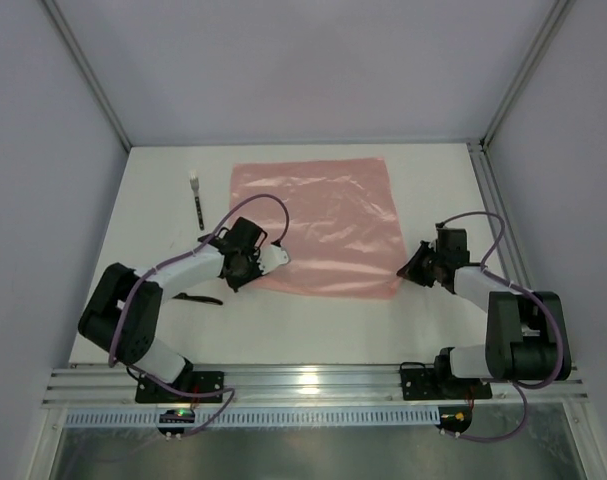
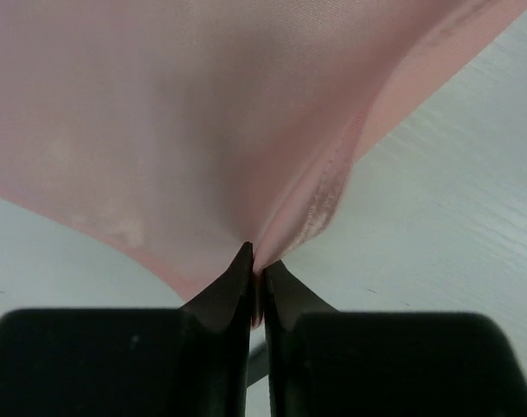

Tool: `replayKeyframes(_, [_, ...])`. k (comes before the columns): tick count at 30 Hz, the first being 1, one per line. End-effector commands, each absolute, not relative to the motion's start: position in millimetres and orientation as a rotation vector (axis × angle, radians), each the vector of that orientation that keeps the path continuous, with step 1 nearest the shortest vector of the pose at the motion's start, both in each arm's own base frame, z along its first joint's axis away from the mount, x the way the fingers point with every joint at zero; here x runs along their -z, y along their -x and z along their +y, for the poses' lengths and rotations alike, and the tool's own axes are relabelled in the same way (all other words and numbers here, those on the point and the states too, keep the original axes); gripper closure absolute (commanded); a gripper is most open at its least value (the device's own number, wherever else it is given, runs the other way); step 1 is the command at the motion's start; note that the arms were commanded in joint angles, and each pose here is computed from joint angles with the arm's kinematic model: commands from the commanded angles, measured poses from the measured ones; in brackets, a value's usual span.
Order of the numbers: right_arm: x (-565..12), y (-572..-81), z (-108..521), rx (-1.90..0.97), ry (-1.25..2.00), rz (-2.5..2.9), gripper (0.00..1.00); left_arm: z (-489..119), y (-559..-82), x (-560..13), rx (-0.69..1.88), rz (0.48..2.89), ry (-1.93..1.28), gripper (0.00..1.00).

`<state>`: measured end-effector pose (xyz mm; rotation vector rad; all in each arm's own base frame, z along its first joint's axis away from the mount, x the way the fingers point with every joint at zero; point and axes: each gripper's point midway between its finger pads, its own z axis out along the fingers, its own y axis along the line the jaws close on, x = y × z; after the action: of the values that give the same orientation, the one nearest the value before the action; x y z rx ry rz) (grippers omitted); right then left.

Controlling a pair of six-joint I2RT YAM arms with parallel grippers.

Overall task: Fold the napkin into a case and place the utensils inside
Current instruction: Flatten out the crumpled napkin at the center of the board, then pick up the flattened napkin from the center of the board.

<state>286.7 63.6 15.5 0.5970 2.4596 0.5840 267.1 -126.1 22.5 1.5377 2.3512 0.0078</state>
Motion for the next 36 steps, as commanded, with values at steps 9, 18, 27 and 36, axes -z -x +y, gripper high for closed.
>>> replayKeyframes(9, [-48, -250, 26, -0.329, -0.702, 2.337, 0.49, -119, -196, -71, 0.178, 2.315, -1.671, 0.41])
replayKeyframes(18, [-99, -244, 7, -0.201, -0.644, 2.236, 0.46, -96, -205, -97, -0.024, 2.322, -1.512, 0.38])
replayKeyframes(27, [-62, -235, 29, -0.307, -0.611, 2.430, 0.46, -113, -218, -60, -0.153, 2.283, -1.480, 0.32])
replayKeyframes(36, [-40, -235, 43, -0.396, -0.644, 2.519, 0.52, -148, -234, -48, -0.182, 2.131, -1.439, 0.27])
